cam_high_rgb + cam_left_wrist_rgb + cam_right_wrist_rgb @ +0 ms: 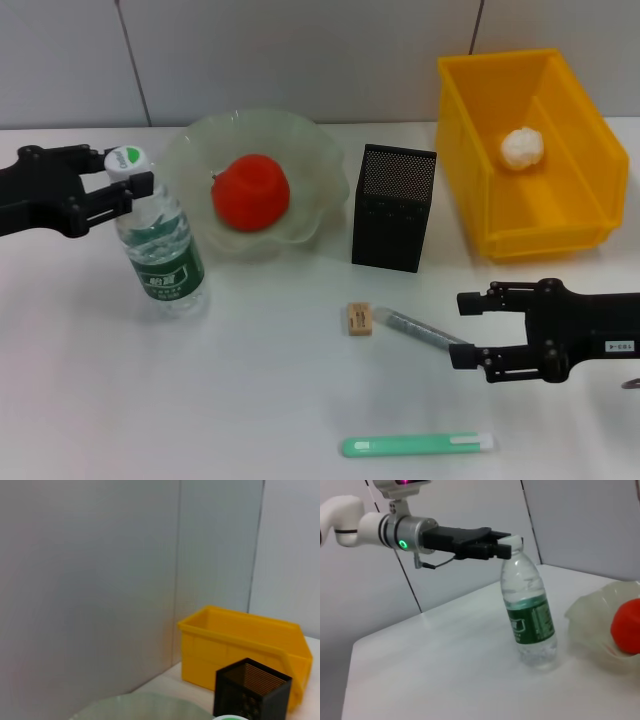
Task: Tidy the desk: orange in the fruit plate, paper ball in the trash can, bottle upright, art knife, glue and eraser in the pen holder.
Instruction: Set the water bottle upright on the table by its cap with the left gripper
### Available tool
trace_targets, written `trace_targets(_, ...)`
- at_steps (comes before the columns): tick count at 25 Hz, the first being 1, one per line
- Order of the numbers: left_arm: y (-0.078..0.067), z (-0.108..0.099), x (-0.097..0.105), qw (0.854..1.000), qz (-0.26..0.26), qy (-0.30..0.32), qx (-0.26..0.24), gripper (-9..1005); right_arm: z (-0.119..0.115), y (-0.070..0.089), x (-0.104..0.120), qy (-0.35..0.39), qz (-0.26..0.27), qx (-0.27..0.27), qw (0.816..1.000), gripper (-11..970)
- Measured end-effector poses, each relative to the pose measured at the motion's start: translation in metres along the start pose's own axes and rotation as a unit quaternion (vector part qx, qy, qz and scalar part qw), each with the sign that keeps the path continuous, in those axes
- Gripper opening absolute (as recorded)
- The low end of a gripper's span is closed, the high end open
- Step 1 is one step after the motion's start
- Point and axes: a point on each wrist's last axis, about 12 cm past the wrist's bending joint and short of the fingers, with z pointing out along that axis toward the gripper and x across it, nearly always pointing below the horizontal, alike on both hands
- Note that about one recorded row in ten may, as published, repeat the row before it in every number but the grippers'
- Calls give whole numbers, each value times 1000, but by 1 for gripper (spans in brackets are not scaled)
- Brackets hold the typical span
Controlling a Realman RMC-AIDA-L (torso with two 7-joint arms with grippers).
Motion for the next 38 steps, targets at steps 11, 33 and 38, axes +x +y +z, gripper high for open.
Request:
trace_targets(11,2,-3,7,1000,-2,-8,-16,443,6,1,7,2,-6,11,1000,761)
trace_targets(33,4,15,13,1000,1,-8,-30,444,5,1,8,7,-7,10,1000,761)
trace_targets(38,4,16,13,999,-1,-8,-31,443,4,0,8,8,-8,11,1000,761)
